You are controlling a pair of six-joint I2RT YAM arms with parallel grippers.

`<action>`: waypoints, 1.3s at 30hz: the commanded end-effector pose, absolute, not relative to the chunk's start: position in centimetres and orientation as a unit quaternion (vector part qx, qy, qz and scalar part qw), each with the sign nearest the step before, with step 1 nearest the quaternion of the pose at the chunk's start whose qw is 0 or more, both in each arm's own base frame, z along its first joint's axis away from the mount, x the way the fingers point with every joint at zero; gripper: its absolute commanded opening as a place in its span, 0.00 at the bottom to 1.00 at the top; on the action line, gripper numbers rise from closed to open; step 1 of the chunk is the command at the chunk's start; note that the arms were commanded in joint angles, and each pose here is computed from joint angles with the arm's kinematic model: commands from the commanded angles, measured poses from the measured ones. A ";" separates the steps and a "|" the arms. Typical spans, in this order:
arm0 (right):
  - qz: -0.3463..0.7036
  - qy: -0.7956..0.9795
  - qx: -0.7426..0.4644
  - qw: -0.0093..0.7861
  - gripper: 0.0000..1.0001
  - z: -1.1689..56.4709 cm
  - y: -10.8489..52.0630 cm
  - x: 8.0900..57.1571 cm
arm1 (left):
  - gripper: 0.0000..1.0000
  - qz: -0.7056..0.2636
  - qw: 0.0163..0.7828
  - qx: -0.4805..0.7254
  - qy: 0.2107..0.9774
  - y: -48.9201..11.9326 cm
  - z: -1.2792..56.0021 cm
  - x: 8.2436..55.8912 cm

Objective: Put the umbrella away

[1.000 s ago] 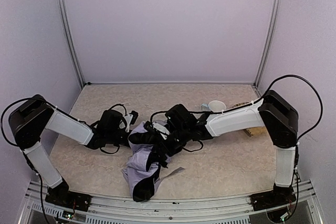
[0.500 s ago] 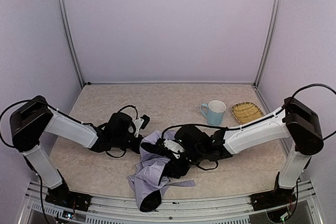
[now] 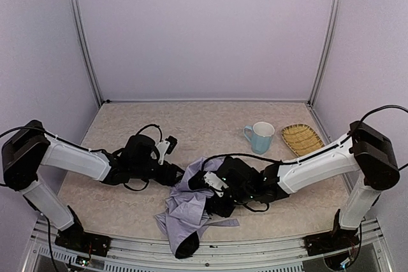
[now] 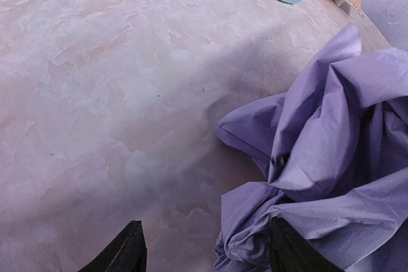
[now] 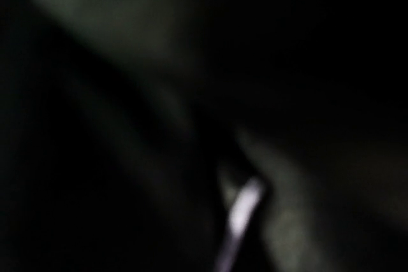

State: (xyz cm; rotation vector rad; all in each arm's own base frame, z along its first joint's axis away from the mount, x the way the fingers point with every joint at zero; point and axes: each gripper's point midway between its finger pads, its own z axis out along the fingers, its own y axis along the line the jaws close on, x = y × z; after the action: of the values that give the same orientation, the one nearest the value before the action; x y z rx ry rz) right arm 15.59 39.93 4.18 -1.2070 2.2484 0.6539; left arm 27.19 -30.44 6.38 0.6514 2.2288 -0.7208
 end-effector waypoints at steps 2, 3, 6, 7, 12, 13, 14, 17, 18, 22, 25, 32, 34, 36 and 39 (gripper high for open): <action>0.229 0.819 -0.439 0.290 0.31 4.6 40.5 16.6 | 0.64 -0.272 0.359 0.247 0.858 -29.7 7.0 26.7; 0.227 0.819 -0.438 0.293 0.26 4.5 40.4 16.7 | 0.64 -0.270 0.361 0.244 0.858 -29.5 7.1 26.7; 0.231 0.815 -0.437 0.302 0.03 5.2 40.8 17.0 | 0.64 -0.274 0.367 0.244 0.855 -29.4 7.9 26.4; 0.234 0.813 -0.436 0.307 0.00 5.7 41.0 17.2 | 0.64 -0.275 0.372 0.246 0.852 -29.3 8.4 26.4; 0.278 0.781 -0.439 0.348 0.00 10.7 42.2 18.0 | 0.67 -0.252 0.437 0.216 0.836 -27.5 12.5 27.5; 0.288 0.773 -0.437 0.359 0.00 12.1 42.2 18.4 | 0.68 -0.247 0.454 0.205 0.831 -26.9 13.6 27.8; 0.302 0.764 -0.435 0.370 0.00 13.7 42.2 18.8 | 0.69 -0.240 0.473 0.189 0.827 -26.2 14.6 28.1; 0.351 0.725 -0.433 0.404 0.00 19.1 41.6 19.7 | 0.70 -0.235 0.524 0.156 0.803 -24.2 18.1 28.3; 0.365 0.711 -0.432 0.419 0.00 21.1 41.1 20.1 | 0.71 -0.233 0.541 0.144 0.795 -23.4 19.2 28.2; 0.402 0.658 -0.423 0.476 0.00 29.0 39.0 21.7 | 0.72 -0.235 0.601 0.113 0.756 -21.0 23.2 27.6; 0.411 0.615 -0.438 0.511 0.00 34.6 37.7 21.5 | 0.71 -0.267 0.631 0.137 0.715 -21.1 25.4 26.0; 0.411 0.505 -0.489 0.581 0.00 45.2 35.4 18.3 | 0.67 -0.314 0.632 0.259 0.660 -25.2 26.5 21.9; 0.410 0.479 -0.488 0.604 0.00 47.5 34.7 17.6 | 0.68 -0.339 0.625 0.321 0.625 -27.3 26.9 19.5; 0.407 0.460 -0.483 0.624 0.00 49.5 34.0 17.2 | 0.69 -0.372 0.615 0.379 0.583 -29.1 27.0 16.5; 0.402 0.449 -0.473 0.642 0.00 51.3 33.7 17.3 | 0.72 -0.414 0.603 0.438 0.523 -31.0 27.2 12.4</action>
State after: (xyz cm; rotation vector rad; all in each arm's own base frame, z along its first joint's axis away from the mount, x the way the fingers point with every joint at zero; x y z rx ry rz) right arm 18.27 34.79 47.06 -1.1045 1.1599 0.9458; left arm 17.56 -28.60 26.28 0.7899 1.4357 -0.8424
